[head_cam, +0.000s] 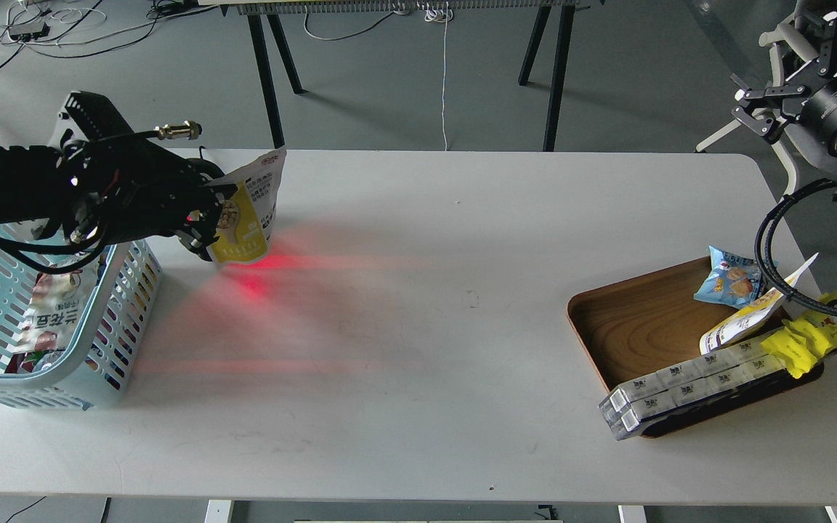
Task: Scan snack and place in basket
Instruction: 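Hold the yellow packet in front of the red scanner light, then move the packet over the blue basket and release it inside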
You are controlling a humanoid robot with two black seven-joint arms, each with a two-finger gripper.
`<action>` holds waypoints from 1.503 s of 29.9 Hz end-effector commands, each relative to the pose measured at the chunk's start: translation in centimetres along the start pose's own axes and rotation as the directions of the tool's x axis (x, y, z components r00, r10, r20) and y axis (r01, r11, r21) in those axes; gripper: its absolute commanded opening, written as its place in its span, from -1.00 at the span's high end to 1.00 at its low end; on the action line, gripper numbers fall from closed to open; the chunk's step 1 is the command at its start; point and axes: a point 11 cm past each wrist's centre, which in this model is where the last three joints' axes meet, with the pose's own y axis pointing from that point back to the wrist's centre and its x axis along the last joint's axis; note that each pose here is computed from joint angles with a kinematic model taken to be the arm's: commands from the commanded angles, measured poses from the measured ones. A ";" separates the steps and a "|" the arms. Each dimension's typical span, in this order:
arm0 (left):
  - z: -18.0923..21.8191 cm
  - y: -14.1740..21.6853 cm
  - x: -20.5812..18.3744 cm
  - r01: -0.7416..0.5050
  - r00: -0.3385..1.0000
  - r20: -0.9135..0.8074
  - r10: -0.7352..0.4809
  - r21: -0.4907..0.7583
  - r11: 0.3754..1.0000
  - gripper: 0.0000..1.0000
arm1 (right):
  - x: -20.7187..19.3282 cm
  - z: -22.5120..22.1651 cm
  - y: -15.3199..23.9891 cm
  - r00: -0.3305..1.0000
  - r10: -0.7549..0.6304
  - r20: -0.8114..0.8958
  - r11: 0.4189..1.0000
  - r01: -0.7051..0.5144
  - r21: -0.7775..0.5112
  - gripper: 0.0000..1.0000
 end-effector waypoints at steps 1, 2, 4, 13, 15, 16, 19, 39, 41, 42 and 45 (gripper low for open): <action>-0.2 1.1 0.3 -0.005 1.000 0.018 0.005 -0.003 1.000 1.00 | -0.1 0.2 -0.1 1.000 -0.002 0.000 1.000 0.002 -0.004 -0.95; -0.3 1.4 0.3 -0.004 1.000 0.021 0.004 -0.002 1.000 1.00 | -0.1 0.2 -0.1 1.000 -0.001 0.001 1.000 0.001 -0.004 -0.95; -0.7 2.0 0.8 -0.020 0.999 0.027 0.019 0.010 1.000 1.00 | -0.1 0.3 -0.1 1.000 -0.002 0.002 1.000 0.002 -0.006 -0.95; -4.6 6.9 3.8 -0.122 0.992 -0.028 0.125 0.080 0.989 1.00 | -0.1 0.2 -0.1 1.000 -0.001 -0.001 1.000 0.001 -0.005 -0.95; -5.6 8.3 4.1 -0.134 0.989 -0.048 0.140 0.097 0.986 1.00 | -0.1 0.2 -0.1 1.000 -0.001 -0.001 1.000 0.001 -0.005 -0.95; -6.1 9.1 4.1 -0.136 0.988 -0.057 0.143 0.108 0.985 1.00 | -0.1 0.2 -0.1 1.000 -0.001 -0.001 1.000 0.001 -0.005 -0.95; -7.7 11.4 3.2 -0.105 0.990 -0.084 0.117 0.138 0.985 0.99 | -0.1 0.3 -0.1 1.000 0.000 0.000 1.000 0.000 -0.006 -0.95; -12.4 16.9 -12.5 0.223 0.867 -0.488 -0.103 0.195 0.955 0.98 | -0.6 1.3 -0.6 1.000 -0.012 0.013 1.000 0.013 -0.019 -0.95; -11.9 16.4 -13.6 0.218 0.855 -0.511 -0.094 0.189 0.958 0.98 | -0.6 1.3 -0.7 1.000 -0.014 0.013 1.000 0.014 -0.020 -0.95; -11.7 16.2 -14.2 0.218 0.851 -0.517 -0.092 0.188 0.958 0.98 | -0.6 1.4 -0.7 1.000 -0.013 0.014 1.000 0.014 -0.020 -0.95; -10.8 15.3 -15.9 0.227 0.848 -0.519 -0.110 0.167 0.959 0.98 | -0.7 1.6 -0.8 1.000 -0.016 0.015 1.000 0.016 -0.024 -0.95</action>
